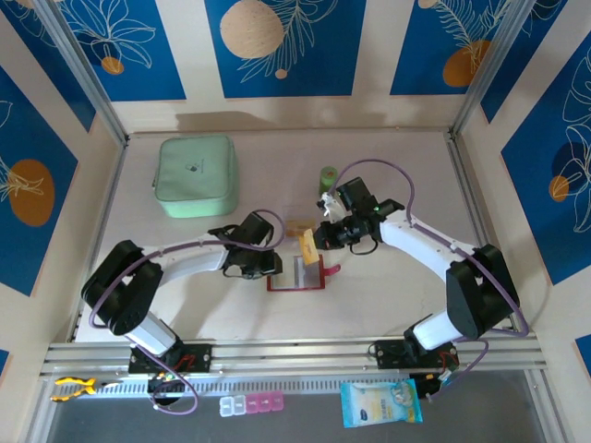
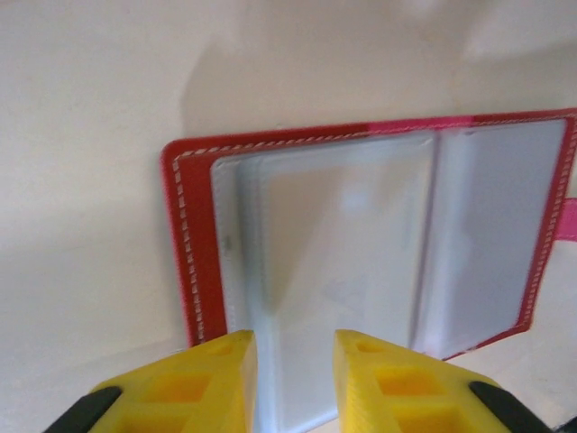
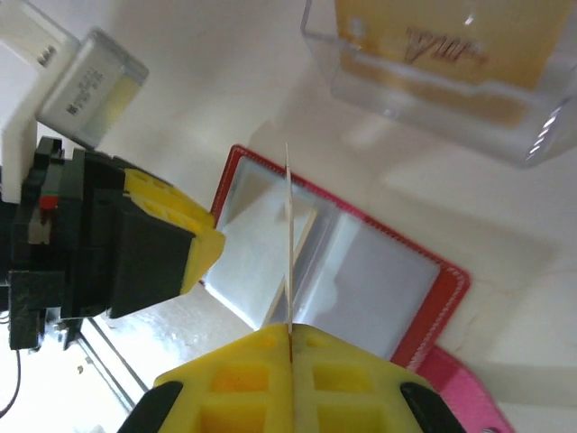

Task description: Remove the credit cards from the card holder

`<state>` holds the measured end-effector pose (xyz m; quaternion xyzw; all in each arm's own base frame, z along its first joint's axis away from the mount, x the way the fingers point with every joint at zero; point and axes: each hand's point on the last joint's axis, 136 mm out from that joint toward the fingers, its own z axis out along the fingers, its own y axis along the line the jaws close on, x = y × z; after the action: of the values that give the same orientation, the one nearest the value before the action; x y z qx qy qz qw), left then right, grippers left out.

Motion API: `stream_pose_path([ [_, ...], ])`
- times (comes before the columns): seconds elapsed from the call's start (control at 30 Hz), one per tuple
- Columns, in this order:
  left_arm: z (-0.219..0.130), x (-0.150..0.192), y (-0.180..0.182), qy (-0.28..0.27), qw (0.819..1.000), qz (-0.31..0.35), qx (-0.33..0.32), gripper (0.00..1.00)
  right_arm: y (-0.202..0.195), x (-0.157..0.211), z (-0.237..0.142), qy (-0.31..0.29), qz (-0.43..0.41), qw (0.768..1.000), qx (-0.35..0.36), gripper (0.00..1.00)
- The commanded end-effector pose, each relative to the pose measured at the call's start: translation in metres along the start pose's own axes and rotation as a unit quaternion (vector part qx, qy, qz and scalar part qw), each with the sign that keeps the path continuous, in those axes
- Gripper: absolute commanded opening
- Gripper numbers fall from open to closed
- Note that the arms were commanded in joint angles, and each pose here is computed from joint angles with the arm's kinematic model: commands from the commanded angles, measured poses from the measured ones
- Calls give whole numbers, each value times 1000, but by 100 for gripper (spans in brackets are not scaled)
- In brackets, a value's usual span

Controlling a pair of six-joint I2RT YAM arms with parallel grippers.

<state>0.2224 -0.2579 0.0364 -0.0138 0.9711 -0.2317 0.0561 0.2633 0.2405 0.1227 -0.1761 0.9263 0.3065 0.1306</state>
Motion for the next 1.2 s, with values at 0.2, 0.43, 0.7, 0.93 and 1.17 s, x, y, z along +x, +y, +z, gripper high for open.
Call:
stream_pose_path([
  [0.2,6,8,16,12,1000,-7,-19,34,-3,-28,-19,26,-218,975,38,0],
  [0.43,13,9,10,16,1000,-16,5,34,-22,-49,-14,80,-334,936,81,0],
  [0.7,13,9,7,15,1000,-16,13,34,-15,-67,-8,124,-433,891,52,0],
  [0.93,4,6,7,0,1000,-19,10,36,-14,-86,3,141,-466,873,41,0],
  [1.17,-5,5,11,-12,1000,-24,12,36,-22,-84,24,176,-483,857,34,0],
])
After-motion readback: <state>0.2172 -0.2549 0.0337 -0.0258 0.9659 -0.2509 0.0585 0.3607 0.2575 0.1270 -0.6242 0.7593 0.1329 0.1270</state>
